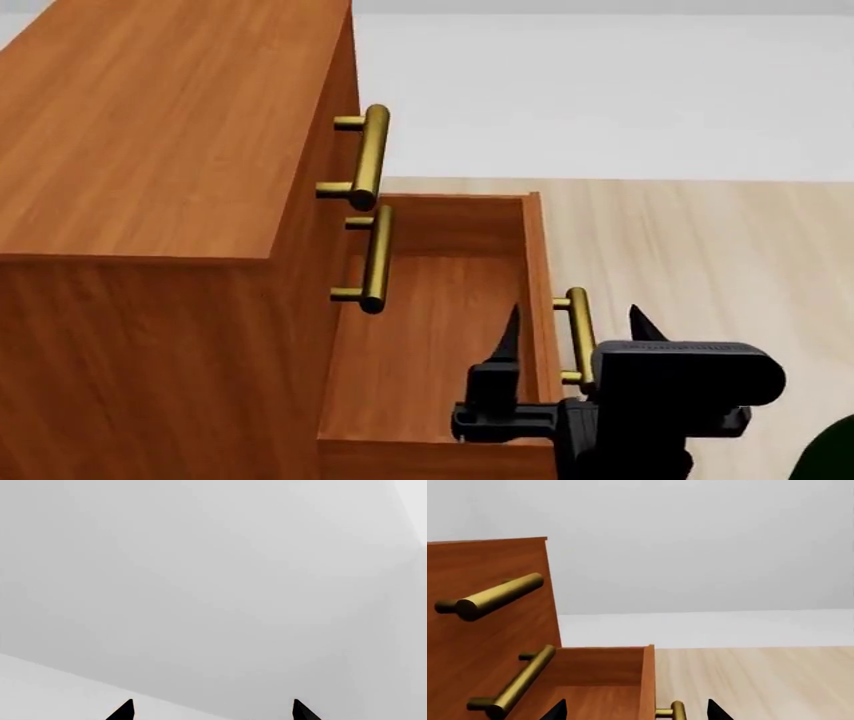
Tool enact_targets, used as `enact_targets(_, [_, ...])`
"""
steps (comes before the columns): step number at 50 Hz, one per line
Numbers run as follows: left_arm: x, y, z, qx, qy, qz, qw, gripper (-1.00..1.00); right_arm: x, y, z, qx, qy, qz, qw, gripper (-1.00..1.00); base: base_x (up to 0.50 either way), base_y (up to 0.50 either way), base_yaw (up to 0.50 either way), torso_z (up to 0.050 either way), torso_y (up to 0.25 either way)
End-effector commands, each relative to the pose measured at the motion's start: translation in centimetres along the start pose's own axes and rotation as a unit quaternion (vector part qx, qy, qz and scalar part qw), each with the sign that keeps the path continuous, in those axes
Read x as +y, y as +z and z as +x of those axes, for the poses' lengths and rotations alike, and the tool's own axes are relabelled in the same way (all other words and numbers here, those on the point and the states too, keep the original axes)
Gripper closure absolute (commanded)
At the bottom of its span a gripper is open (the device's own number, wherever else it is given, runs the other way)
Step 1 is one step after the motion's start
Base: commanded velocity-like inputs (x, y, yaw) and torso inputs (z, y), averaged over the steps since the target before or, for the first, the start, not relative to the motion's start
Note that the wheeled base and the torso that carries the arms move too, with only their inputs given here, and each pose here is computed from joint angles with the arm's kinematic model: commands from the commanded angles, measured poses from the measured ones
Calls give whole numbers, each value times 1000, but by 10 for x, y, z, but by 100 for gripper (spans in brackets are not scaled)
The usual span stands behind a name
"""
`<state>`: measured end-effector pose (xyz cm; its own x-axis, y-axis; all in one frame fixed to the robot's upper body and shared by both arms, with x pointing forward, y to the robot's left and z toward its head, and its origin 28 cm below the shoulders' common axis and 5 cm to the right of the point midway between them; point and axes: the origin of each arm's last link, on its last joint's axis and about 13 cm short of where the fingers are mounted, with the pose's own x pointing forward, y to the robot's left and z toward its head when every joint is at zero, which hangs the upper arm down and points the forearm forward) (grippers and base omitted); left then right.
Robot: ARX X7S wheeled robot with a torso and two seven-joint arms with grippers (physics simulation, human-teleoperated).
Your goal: Close the bottom drawer of the cabinet and open the top drawer.
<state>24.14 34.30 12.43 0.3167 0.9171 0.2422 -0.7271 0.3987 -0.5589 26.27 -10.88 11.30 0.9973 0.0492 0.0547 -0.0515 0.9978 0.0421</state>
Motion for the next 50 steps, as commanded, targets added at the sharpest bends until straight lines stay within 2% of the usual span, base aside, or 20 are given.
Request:
enact_targets(1, [1,1,0,-6,3,-4,1000,-100,-2,9,-1,1,-6,-1,1000,-100,262,0,0,0,0])
enact_targets(11, [0,1,0,-10,1,3,1000,-100,-5,53,-7,-4,-12,-17,1000,-100,19,0,0,0,0])
enact_targets(18, [-2,0,0,-11,1,17,1000,-100,-7,67,-15,-10,-24,-20,999,-100,0,0,0,0,0])
enact_targets(22, [-2,0,0,-15,2,22,1000,-100,-8,69,-16,-12,-23,-22,999,-100,0,0,0,0,-47])
enact_targets(34, [-2,-1,-1,-16,-3,23,1000,-100,-10,67,-13,-8,-26,-17,999,-100,0,0,0,0,-215])
enact_targets(41, [-2,-1,-1,-18,-4,25,1000,-100,-18,73,-12,14,-29,21,999,-100,0,0,0,0,-153])
enact_targets(44, [-1,-2,-1,-12,-6,17,1000,-100,-23,74,-9,42,-35,34,998,-100,0,0,0,0,-51])
enact_targets(46, [0,-2,-1,-9,-6,11,1000,-100,-25,72,-5,64,-15,86,994,-100,0,0,0,0,0])
enact_targets(48, [0,-2,-1,-9,-8,10,1000,-100,-27,68,-1,76,-37,62,995,-100,0,0,0,0,0])
enact_targets(50, [-1,-2,-2,-8,-11,11,1000,-100,-30,65,2,87,-42,84,992,-100,0,0,0,0,0])
